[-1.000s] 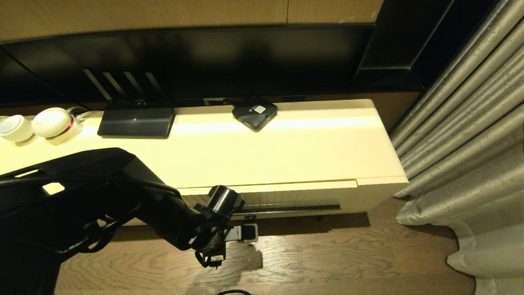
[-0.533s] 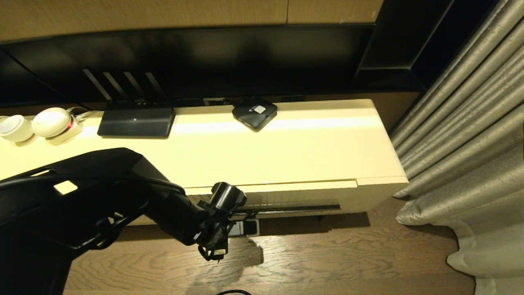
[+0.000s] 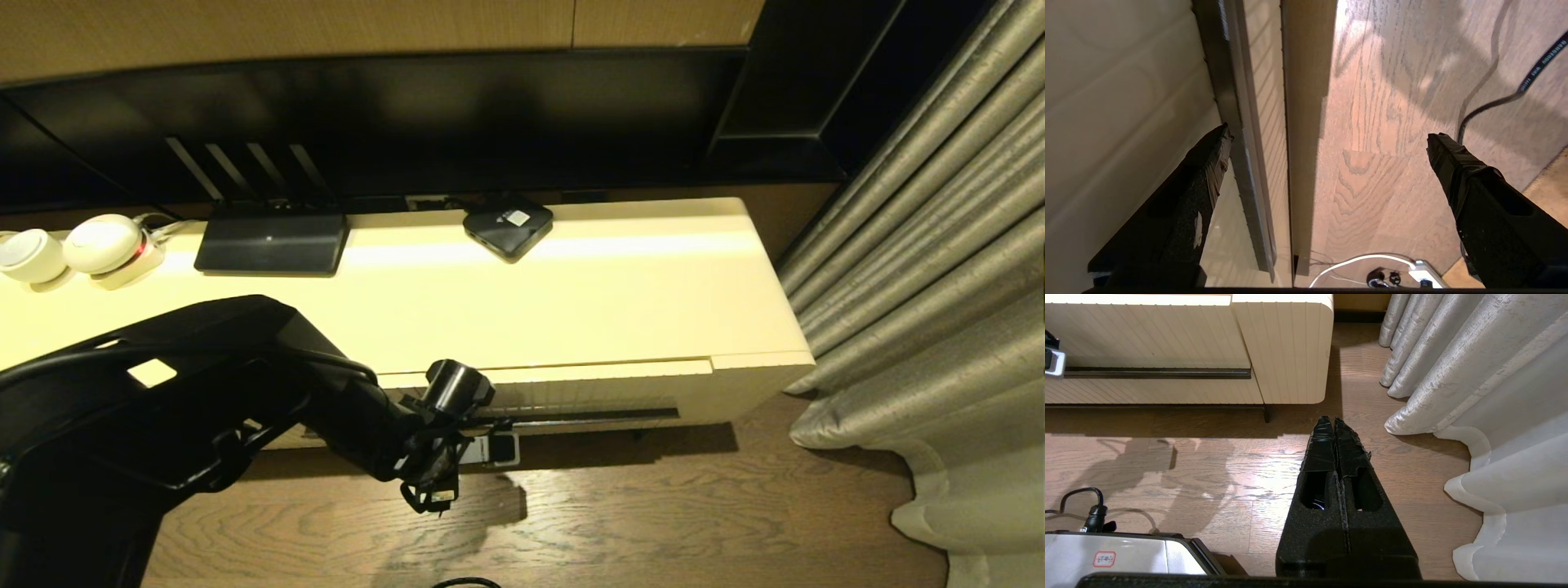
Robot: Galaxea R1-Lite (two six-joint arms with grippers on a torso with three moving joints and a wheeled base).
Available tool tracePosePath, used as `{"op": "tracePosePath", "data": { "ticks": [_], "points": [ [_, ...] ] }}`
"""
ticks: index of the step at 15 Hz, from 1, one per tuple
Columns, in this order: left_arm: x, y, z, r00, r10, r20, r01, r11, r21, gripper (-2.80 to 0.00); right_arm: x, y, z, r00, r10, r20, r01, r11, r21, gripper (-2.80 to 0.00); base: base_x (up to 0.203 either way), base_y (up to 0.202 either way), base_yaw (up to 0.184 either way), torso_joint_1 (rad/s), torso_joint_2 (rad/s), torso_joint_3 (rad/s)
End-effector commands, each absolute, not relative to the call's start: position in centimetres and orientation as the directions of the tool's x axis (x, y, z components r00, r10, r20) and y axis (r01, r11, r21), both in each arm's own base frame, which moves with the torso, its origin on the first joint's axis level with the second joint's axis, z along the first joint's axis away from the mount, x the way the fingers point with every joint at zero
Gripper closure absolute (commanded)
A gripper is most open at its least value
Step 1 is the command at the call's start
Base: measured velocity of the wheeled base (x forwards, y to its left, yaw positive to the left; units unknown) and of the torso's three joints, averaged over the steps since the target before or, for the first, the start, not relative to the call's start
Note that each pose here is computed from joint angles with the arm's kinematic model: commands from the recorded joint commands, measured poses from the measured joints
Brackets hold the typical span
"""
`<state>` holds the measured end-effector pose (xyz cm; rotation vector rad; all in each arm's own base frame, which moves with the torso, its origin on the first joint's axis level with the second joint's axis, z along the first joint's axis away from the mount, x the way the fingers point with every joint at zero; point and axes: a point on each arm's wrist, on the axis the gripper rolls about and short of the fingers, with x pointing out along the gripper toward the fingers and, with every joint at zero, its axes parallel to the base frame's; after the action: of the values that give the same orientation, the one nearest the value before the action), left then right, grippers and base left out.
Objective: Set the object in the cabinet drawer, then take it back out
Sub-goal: Open the drawer
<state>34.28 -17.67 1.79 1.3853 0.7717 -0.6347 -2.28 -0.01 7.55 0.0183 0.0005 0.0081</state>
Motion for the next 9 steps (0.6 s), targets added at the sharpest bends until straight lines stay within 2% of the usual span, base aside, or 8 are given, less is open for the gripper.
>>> {"op": "tracePosePath", "data": {
  "ticks": [1,9],
  "points": [
    [34.44,-17.62,1.65,0.606,0.056,-0.794,0.789,0.09,0.608,-2.8,-2.27,-0.01,7.55,1.0,0.009,-0.002,-0.009,1.0,0.018,0.0,0.0,0.0,0.0,0.0,0.0,0.0],
    [35.06,-17.68,1.56,0.602,0.06,-0.796,0.793,0.072,0.605,-2.8,-2.27,-0.01,7.55,1.0,0.009,-0.002,-0.009,1.0,0.018,0.0,0.0,0.0,0.0,0.0,0.0,0.0]
  ]
}}
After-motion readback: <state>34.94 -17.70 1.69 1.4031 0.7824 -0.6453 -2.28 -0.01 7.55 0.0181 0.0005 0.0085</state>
